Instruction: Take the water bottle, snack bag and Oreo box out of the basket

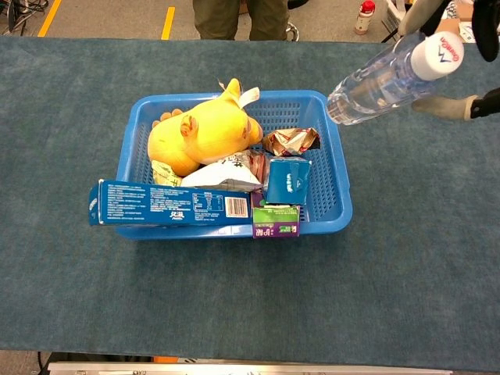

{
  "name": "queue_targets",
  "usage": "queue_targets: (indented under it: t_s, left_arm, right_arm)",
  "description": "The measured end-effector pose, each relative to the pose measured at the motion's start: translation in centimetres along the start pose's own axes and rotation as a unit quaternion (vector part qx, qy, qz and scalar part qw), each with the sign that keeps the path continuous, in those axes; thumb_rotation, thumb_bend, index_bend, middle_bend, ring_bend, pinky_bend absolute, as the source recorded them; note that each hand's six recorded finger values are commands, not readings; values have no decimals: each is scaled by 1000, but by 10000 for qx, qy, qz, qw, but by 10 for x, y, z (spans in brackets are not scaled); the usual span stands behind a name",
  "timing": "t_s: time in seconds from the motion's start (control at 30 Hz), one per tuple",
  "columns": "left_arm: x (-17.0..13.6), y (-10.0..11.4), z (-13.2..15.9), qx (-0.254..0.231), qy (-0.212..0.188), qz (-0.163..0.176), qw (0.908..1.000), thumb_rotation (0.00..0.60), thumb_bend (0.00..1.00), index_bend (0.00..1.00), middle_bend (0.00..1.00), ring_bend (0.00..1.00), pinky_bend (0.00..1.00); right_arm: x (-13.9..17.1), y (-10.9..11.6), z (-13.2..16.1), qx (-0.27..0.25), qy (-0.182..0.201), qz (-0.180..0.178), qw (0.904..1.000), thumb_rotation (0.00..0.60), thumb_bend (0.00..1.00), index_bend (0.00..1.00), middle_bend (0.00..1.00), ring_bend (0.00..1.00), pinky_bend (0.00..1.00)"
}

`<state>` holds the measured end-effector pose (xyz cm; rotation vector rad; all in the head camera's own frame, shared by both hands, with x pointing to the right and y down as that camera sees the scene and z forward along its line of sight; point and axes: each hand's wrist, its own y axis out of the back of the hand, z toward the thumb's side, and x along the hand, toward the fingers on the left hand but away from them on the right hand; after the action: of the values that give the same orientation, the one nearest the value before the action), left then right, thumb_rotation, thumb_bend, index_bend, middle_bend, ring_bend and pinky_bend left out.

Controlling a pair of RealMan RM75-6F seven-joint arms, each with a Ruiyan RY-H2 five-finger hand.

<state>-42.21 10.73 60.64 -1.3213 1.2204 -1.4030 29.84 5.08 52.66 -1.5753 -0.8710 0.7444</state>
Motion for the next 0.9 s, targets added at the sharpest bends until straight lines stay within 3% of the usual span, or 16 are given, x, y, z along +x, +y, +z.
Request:
queue_targets:
  t_s: [0.3,0.5,0.9]
  left_arm:
    - [1,-3,0,44,20,-44,10000,600,446,423,409,394,440]
    - [1,-5,-1,60,33,-77,9999,600,446,423,409,394,440]
    - [2,-6,-2,61,59,-114,9999,600,446,424,409,394,440]
  right_arm:
    - [19,4,-23,312,-643,566,9958,600,152,742,734,721,572]
    - [26,5,-40,608,-927,579,9921,600,156,742,734,721,572]
    - [38,-25,-86,831,-1624,839,9796,600,159,743,734,721,572]
